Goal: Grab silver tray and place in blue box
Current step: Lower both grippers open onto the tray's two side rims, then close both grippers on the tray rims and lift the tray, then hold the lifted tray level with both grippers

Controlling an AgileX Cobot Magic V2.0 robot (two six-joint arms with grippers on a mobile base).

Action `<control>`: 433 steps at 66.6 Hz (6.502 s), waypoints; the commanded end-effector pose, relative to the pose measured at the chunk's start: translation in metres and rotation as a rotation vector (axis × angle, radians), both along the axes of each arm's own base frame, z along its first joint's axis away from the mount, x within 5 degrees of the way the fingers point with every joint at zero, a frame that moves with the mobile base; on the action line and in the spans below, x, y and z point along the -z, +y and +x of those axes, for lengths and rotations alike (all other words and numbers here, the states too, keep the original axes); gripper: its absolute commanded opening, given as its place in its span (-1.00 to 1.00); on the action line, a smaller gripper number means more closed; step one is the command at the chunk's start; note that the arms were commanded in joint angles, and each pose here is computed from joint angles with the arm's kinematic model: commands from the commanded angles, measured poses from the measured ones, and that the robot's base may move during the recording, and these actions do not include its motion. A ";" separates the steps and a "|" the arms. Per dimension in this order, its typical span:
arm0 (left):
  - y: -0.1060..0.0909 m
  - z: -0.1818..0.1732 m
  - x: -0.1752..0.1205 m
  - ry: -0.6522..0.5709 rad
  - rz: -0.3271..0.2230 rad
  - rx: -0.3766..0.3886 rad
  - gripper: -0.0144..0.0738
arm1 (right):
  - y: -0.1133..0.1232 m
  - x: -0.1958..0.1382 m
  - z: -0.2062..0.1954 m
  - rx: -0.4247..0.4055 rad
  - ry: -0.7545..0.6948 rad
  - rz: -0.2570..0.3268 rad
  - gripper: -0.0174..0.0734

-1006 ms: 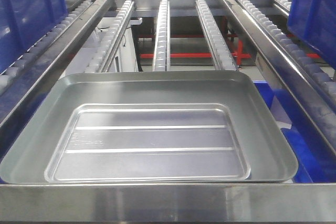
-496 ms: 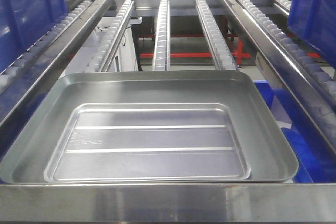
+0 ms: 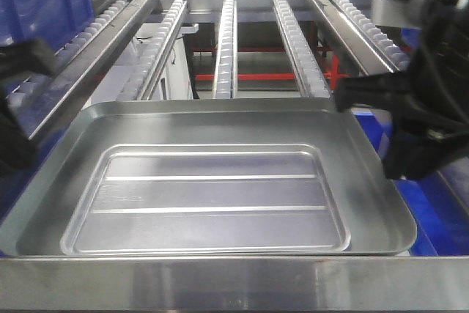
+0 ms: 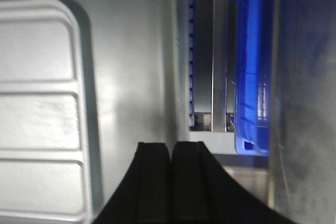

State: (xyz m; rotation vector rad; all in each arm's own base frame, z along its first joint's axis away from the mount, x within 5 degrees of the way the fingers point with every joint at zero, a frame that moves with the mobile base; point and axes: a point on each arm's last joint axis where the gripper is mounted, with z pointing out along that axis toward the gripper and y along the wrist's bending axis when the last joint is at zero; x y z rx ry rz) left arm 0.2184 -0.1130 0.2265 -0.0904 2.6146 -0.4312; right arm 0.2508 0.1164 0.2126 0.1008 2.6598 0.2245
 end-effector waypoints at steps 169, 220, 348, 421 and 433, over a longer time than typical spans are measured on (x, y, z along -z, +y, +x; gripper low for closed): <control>-0.069 0.047 0.017 0.142 0.235 0.037 -0.31 | 0.058 0.007 0.025 -0.067 0.000 -0.023 0.06; -0.073 0.048 0.030 0.188 0.234 0.029 -0.68 | 0.058 0.008 0.025 -0.067 0.003 -0.024 -0.21; -0.070 -0.109 -0.049 0.116 0.179 0.077 -0.69 | 0.064 -0.051 -0.113 -0.021 0.075 0.039 -0.50; -0.070 -0.109 -0.048 0.118 0.183 0.076 -0.69 | 0.064 -0.051 -0.112 -0.024 0.068 0.033 -0.50; -0.070 -0.109 -0.048 0.118 0.183 0.076 -0.69 | 0.064 -0.051 -0.112 -0.024 0.068 0.033 -0.50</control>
